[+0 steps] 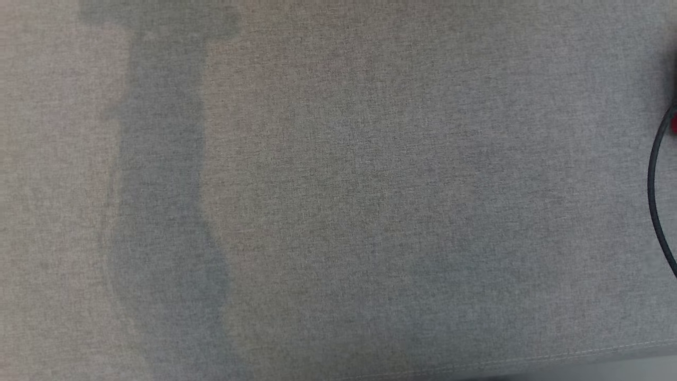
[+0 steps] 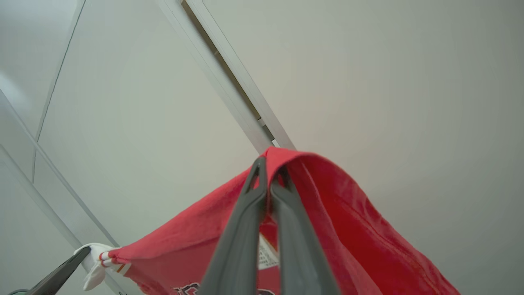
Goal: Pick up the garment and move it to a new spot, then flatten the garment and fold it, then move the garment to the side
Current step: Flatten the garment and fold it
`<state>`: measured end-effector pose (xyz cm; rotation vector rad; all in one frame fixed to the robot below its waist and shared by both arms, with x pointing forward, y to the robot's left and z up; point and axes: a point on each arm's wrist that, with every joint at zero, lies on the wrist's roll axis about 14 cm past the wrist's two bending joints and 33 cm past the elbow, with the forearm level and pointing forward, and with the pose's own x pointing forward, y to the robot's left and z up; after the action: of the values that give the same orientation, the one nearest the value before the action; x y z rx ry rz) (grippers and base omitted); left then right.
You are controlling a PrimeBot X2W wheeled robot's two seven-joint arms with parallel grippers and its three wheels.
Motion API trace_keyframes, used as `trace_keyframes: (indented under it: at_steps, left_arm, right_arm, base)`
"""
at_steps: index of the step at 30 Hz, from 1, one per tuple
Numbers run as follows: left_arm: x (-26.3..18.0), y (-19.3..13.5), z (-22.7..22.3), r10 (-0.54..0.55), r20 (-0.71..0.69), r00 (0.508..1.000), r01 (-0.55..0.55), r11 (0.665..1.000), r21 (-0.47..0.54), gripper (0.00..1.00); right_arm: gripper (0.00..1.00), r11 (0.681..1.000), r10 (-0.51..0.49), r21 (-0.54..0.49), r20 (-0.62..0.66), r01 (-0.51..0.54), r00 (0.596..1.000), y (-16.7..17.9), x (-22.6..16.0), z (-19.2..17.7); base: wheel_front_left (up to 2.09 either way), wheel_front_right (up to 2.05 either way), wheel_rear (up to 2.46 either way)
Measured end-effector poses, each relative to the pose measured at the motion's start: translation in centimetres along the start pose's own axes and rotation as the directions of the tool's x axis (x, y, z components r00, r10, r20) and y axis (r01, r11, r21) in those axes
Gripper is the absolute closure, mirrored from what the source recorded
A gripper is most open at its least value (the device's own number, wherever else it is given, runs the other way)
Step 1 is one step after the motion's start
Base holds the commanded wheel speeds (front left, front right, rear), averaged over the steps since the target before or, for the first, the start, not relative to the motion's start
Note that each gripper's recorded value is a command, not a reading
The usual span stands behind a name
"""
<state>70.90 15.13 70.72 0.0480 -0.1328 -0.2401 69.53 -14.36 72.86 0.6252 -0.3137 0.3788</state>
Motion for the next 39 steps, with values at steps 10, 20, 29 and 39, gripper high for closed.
trace_keyframes:
  at_steps: [10, 20, 29, 39]
  left_arm:
    - [-3.3, -1.6, -6.6, -0.049, -0.232, 0.972, 0.047, 0.999, -0.016, 1.00]
    - [-17.5, -2.4, -17.5, -0.159, -0.597, 0.786, 0.087, 0.985, -0.147, 1.00]
    - [-33.4, -4.5, -22.0, -0.262, -0.835, 0.484, 0.061, 0.962, -0.266, 1.00]
    - [-45.8, -9.5, -20.2, -0.415, -0.886, 0.208, 0.081, 0.910, -0.407, 1.00]
  right_arm:
    - [1.00, 0.998, -0.028, -0.055, -0.240, 0.015, 0.970, -0.5, -4.1, -6.2]
    - [1.00, 0.993, -0.117, -0.062, -0.655, 0.101, 0.747, -2.3, -20.2, -16.6]
    - [1.00, 0.993, -0.104, -0.052, -0.831, 0.109, 0.547, 0.0, -32.7, -17.8]
    - [1.00, 0.987, -0.084, -0.043, -0.959, 0.157, 0.269, 0.0, -43.6, -16.4]
  base:
    - [0.00, 0.00, 0.00]
    - [0.00, 0.00, 0.00]
    - [0.00, 0.00, 0.00]
    - [0.00, 0.00, 0.00]
